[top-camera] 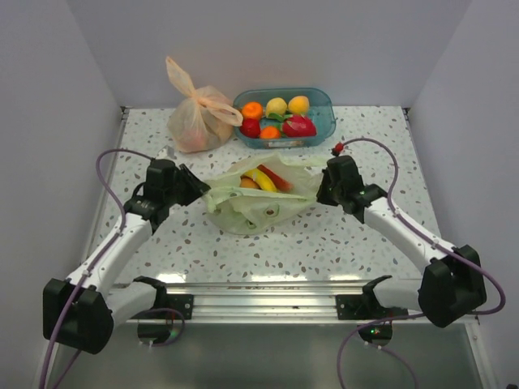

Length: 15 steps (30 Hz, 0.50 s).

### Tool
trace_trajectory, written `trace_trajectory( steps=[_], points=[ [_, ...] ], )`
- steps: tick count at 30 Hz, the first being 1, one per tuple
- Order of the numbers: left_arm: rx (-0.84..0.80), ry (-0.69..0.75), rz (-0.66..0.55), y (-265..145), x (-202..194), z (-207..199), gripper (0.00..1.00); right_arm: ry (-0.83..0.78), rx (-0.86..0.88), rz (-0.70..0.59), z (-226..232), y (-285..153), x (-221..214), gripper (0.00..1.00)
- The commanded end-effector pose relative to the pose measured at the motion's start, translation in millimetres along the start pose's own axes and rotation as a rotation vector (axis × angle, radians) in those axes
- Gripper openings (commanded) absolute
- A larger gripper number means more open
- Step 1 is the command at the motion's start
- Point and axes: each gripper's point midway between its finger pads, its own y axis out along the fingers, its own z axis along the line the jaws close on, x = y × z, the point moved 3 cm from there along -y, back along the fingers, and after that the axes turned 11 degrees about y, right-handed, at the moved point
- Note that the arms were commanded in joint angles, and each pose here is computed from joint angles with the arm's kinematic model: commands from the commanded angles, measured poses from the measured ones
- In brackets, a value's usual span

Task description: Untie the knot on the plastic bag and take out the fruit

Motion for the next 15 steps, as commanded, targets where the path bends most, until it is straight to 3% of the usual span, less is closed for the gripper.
trace_trajectory(
  steps=[1,6,8,11,12,14,15],
  points=[
    [0.058,0.026,-0.053,10.8,14.0,17.5,0.28,0.044,-0.099,-0.011,-35.9,-2.6,5.1,0.0],
    [0.191,-0.006,-0.004,26.8,18.6,68.0,0.18,0.098,-0.167,0.071,-64.5,0.9,-1.1,0.0],
    [0.165,0.004,0.017,29.8,19.4,66.5,0.18,0.067,-0.114,0.095,-56.4,-2.4,-2.0,0.0],
    [0.069,0.026,0.024,29.8,27.5,47.5,0.28,0.02,-0.047,0.105,-41.9,-12.5,-0.2,0.03],
    [0.021,0.04,0.01,26.0,33.8,36.9,0.38,-0.001,-0.022,0.095,-32.2,-18.5,5.7,0.19],
    [-0.005,0.062,0.001,19.7,41.6,28.2,0.53,-0.057,-0.021,0.104,-27.7,-29.6,6.6,0.41],
    [-0.015,0.075,-0.004,11.0,49.7,20.4,0.68,-0.076,-0.006,0.067,-19.7,-39.8,17.8,0.54]
  ],
)
